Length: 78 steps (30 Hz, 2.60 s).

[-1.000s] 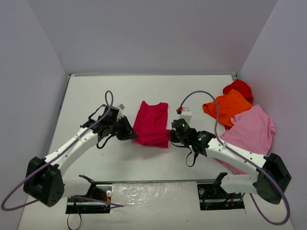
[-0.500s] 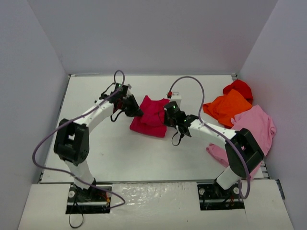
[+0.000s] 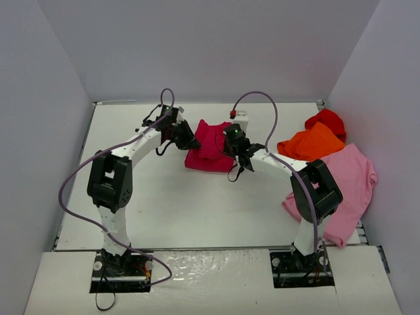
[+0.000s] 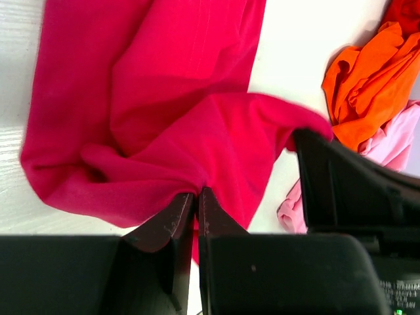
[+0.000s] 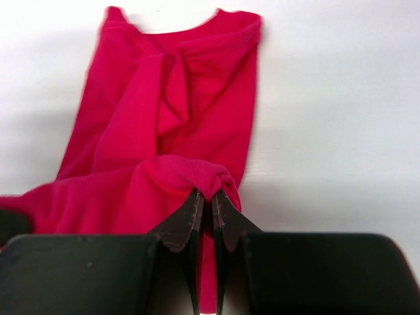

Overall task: Fold and stack the t-shirts
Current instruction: Fold the long partially folded tshirt into a neat square, then smooth out wrinkles on the folded tshirt

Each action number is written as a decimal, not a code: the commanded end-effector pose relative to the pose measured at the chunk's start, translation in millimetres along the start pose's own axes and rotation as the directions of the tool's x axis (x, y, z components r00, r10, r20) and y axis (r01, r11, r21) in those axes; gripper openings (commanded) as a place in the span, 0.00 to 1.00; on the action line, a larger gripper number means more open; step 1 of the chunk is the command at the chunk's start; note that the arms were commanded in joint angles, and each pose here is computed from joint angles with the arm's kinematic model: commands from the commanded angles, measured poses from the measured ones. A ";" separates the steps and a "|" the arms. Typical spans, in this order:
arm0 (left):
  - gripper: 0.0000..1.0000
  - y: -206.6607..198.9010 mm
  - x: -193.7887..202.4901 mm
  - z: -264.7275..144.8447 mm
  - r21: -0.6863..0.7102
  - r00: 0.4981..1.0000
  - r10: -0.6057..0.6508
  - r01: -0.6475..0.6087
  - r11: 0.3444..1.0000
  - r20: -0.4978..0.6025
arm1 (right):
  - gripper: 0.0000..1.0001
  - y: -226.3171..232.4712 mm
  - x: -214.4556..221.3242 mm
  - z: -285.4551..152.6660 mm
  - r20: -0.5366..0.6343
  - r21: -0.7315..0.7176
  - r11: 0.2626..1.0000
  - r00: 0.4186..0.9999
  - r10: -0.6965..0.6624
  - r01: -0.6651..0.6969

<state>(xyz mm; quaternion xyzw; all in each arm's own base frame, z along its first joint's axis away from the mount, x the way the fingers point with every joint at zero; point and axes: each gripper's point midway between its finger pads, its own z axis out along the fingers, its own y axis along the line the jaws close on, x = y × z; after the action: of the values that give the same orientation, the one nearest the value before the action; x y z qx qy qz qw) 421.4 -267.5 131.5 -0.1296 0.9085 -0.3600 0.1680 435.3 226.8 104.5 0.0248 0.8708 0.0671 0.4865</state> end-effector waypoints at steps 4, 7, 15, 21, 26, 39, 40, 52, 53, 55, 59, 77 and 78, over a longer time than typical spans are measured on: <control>0.00 -15.8 -15.3 -12.9 0.077 0.999 0.022 -0.025 0.997 0.041 | 0.00 -2.0 -53.0 21.5 0.162 0.052 0.997 0.986 0.047 -0.056; 0.00 -12.1 -21.3 -13.3 0.075 0.999 0.012 -0.015 0.997 0.047 | 0.10 -2.1 -52.0 29.1 0.164 0.055 0.997 0.985 0.047 -0.057; 0.35 3.6 -19.6 -8.0 0.031 0.999 -0.007 0.006 1.000 0.037 | 0.81 0.6 -73.8 24.8 0.217 0.046 0.998 0.975 0.039 -0.050; 0.42 11.7 -19.4 -26.9 -0.018 0.995 0.028 -0.026 1.000 0.100 | 0.83 -0.2 -80.8 -23.9 0.210 -0.026 0.996 0.974 0.090 -0.086; 0.42 8.9 -15.1 -51.1 -0.031 0.990 0.062 -0.058 0.998 0.131 | 0.60 13.9 -45.5 -68.1 0.105 -0.105 0.993 0.992 0.070 -0.058; 0.41 -12.5 9.3 -133.5 -0.001 0.969 0.084 -0.086 0.996 0.231 | 0.00 69.7 22.8 -71.9 -0.063 -0.233 0.972 0.998 -0.014 -0.001; 0.41 -10.8 13.9 -138.6 -0.004 0.968 0.083 -0.084 0.996 0.236 | 0.00 71.4 26.2 -67.2 -0.066 -0.232 0.973 0.998 -0.021 0.005; 0.41 40.7 72.1 -146.0 -0.034 0.977 0.020 -0.013 0.999 0.214 | 0.00 89.0 14.8 4.7 -0.026 -0.204 0.977 0.997 -0.076 0.069; 0.41 48.6 79.5 -141.3 -0.034 0.979 0.007 0.000 0.999 0.204 | 0.00 90.3 3.9 16.7 -0.016 -0.196 0.978 0.997 -0.077 0.073; 0.41 54.4 86.9 -136.9 -0.023 0.982 -0.019 0.024 0.999 0.190 | 0.00 91.5 -9.7 26.5 -0.011 -0.198 0.978 0.998 -0.069 0.066; 0.41 65.7 96.4 -131.7 -0.031 0.984 -0.029 0.035 0.999 0.176 | 0.00 99.7 -53.7 40.9 0.045 -0.209 0.975 0.997 -0.062 0.070; 0.41 87.4 114.3 -116.7 -0.055 0.992 -0.040 0.047 0.997 0.119 | 0.00 64.4 -34.8 55.2 -0.052 -0.170 0.985 0.998 -0.035 0.026; 0.41 87.5 114.4 -116.6 -0.055 0.992 -0.040 0.047 0.997 0.118 | 0.00 61.3 -27.6 55.7 -0.063 -0.165 0.986 0.997 -0.039 0.028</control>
<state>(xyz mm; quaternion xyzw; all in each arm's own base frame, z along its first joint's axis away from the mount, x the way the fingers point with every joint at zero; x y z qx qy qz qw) 245.3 -167.5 103.5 -0.1891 0.9187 -0.2991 0.1752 505.3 287.0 66.0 -0.0439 0.8959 0.1012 0.4303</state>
